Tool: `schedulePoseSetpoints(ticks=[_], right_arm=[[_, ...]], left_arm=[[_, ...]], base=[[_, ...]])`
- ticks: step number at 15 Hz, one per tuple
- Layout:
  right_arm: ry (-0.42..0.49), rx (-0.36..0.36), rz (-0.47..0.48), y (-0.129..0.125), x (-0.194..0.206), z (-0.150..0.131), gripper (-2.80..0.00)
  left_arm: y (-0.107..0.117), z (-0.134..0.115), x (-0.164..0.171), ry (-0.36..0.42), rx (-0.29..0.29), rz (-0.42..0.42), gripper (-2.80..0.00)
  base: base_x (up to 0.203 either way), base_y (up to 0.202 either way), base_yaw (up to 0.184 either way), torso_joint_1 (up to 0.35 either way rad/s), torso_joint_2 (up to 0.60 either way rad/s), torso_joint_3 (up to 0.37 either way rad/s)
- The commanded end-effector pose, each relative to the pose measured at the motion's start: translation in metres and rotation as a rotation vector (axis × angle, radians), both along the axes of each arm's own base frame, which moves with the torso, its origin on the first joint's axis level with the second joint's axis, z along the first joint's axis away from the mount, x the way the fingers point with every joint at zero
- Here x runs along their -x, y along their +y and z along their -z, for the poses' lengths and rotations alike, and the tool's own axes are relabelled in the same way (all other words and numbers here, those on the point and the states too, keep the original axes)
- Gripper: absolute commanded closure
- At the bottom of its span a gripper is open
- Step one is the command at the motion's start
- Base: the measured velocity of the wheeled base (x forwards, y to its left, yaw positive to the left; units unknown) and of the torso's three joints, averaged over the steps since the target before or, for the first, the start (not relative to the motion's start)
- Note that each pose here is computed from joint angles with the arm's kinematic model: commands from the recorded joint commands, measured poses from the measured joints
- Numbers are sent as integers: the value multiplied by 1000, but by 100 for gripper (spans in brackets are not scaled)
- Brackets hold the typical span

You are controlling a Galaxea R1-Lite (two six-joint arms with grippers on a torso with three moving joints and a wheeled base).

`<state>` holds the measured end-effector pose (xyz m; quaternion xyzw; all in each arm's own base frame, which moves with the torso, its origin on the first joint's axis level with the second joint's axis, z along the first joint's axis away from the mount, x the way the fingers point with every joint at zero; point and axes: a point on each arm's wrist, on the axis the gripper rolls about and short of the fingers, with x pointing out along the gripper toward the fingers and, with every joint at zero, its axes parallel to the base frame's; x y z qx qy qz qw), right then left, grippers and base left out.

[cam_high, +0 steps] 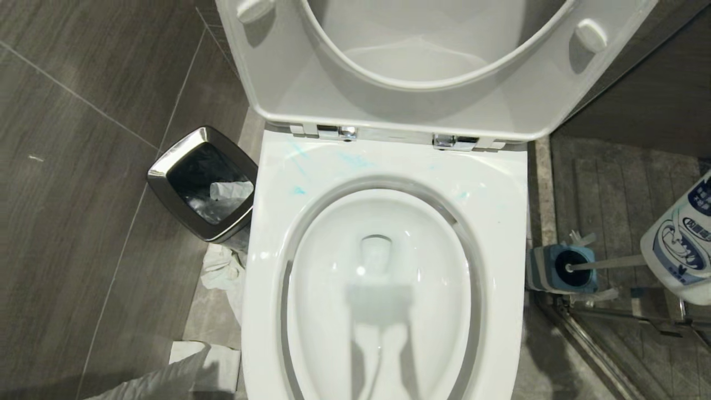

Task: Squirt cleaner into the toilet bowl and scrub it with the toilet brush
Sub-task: Pour in the cleaning agent

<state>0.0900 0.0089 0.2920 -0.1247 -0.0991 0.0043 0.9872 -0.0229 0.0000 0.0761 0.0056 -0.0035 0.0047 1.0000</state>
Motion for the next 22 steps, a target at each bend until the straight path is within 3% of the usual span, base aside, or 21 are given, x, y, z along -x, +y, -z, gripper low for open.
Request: schedulePoseSetpoints(ticks=[1,3,13,16,19,22], right_arm=[[14,23,0,1,-5,2,0],[18,51,-18,4,-8,2,0],[-5,49,-20,7,-20,-1,0],[-13,36,1,9,-33,-13,0],[-10,18,-49,27,-46,-23,0],[31,-6,-77,66,-64,-27,0]], left_arm=[[0,2,-1,5,4,-3,0],[0,2,-1,7,2,-3,0],[0,2,0,5,0,-1,0],[0,2,-1,5,2,-1,0],[0,2,0,4,0,-1,0],[0,2,0,4,2,-1,0]], base=[[0,0,0,2,6,203],[0,0,0,0,2,200],[0,0,0,-3,1,204],[0,0,0,3,3,197],[0,0,0,7,4,174],[0,0,0,3,2,36]])
